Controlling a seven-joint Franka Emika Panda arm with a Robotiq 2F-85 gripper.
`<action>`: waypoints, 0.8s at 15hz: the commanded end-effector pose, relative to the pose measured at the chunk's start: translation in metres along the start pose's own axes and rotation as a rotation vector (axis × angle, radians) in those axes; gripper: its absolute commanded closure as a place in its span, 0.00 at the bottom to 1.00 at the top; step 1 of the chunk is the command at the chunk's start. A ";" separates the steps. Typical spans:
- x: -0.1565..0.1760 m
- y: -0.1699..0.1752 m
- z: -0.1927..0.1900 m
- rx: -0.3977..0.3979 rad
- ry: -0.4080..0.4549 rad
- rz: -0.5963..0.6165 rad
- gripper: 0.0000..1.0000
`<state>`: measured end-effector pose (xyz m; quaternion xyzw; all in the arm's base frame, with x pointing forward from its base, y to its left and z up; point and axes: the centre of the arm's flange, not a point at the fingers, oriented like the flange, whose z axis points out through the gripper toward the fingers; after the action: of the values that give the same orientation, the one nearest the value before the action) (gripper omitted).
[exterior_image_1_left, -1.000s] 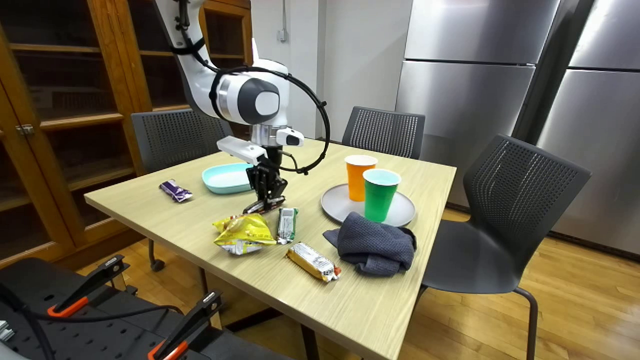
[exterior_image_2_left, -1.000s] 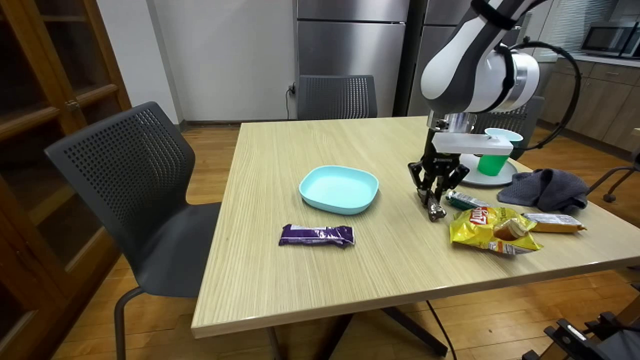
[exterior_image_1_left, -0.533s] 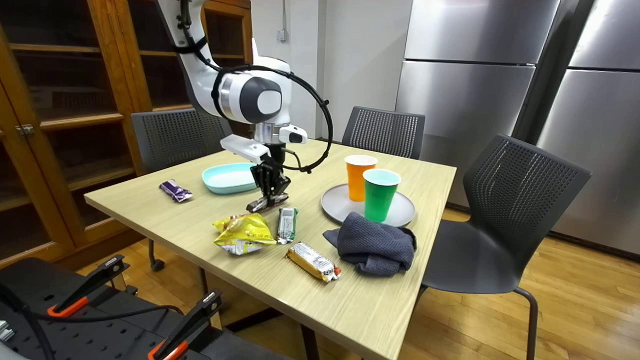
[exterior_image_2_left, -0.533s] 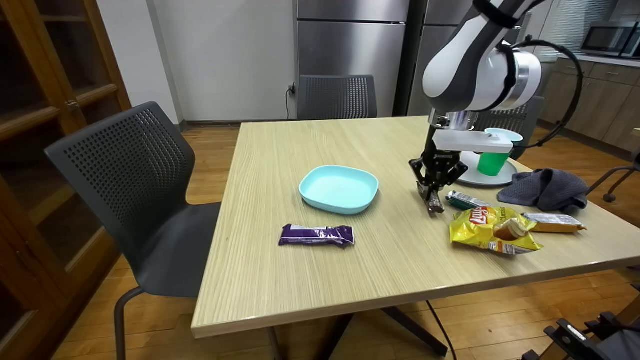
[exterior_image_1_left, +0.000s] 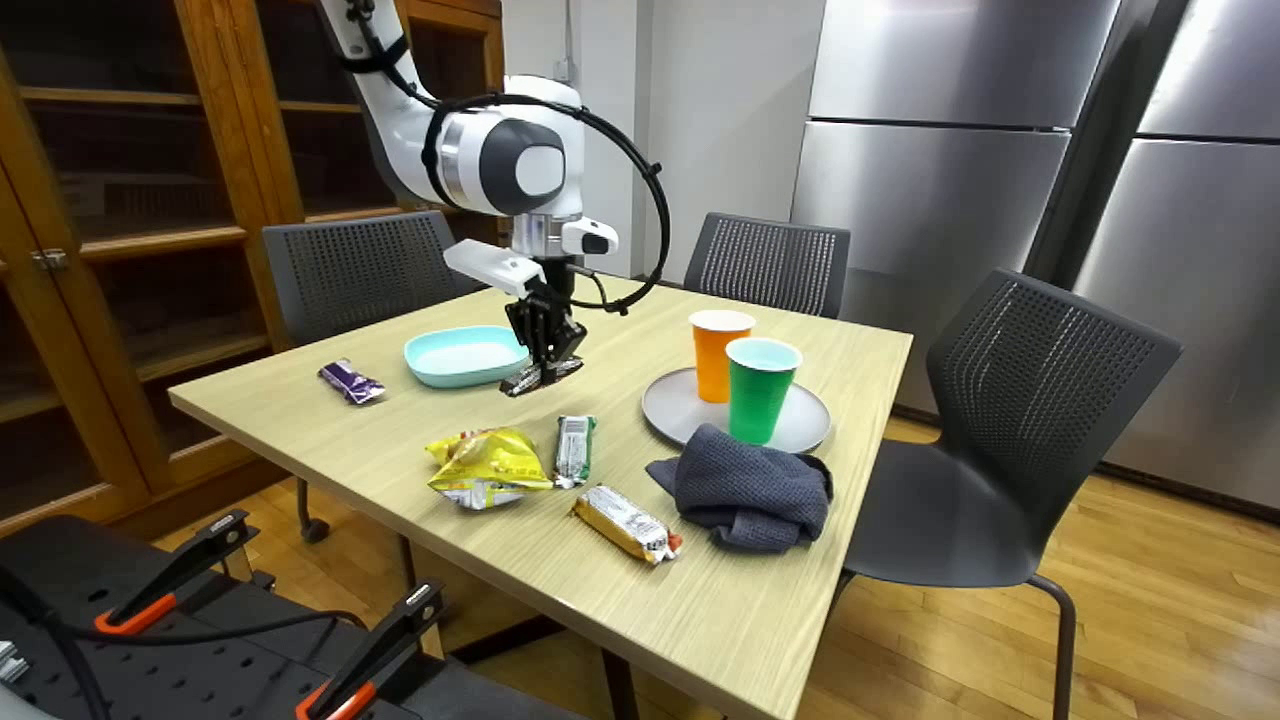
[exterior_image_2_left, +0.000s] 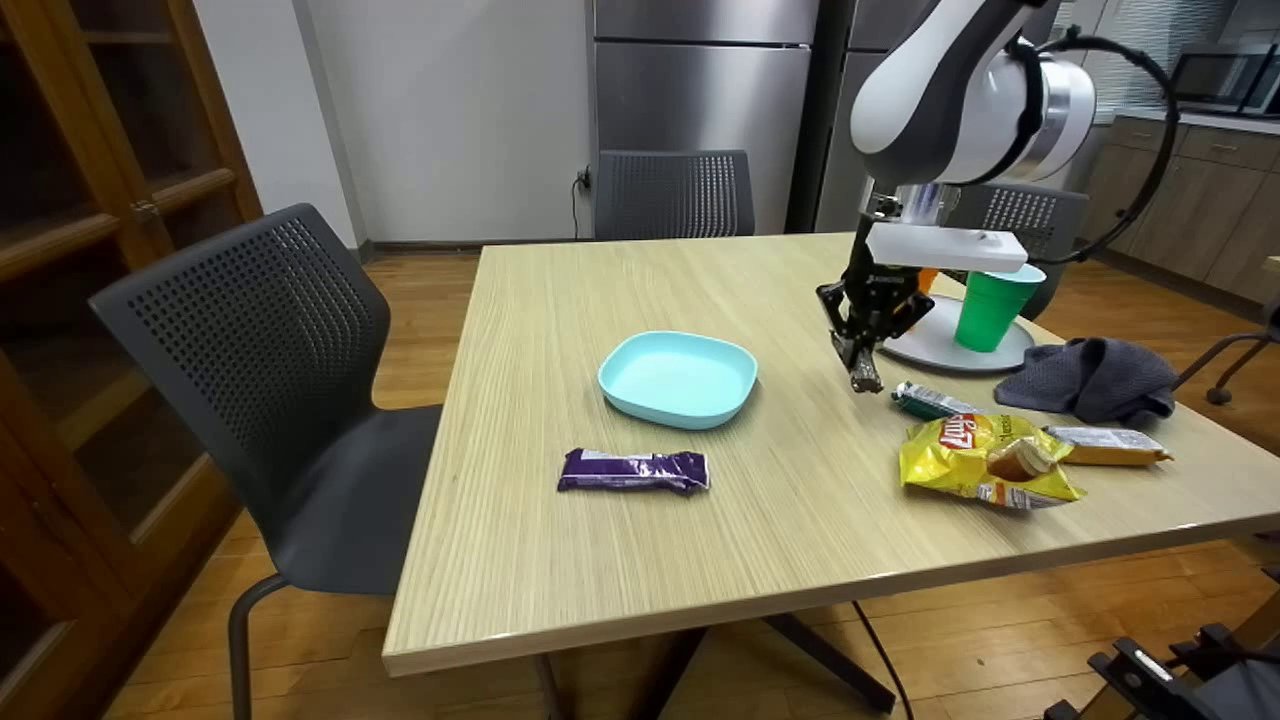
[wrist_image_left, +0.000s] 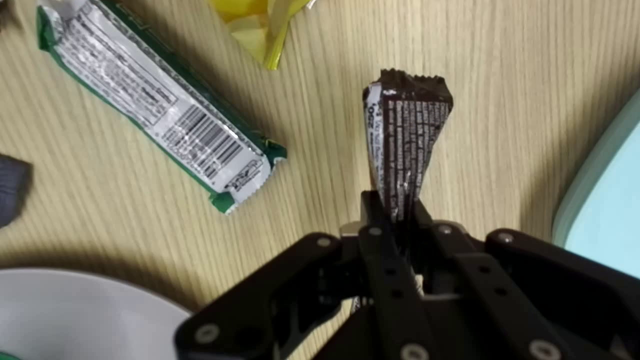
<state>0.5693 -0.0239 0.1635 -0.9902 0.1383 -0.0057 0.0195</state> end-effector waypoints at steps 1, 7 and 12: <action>-0.007 -0.016 -0.026 0.011 0.007 -0.025 0.97; -0.012 -0.058 -0.029 0.035 0.018 -0.040 0.97; -0.024 -0.112 -0.028 0.049 0.020 -0.025 0.97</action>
<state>0.5741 0.0587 0.1851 -0.9932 0.1089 -0.0205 0.0350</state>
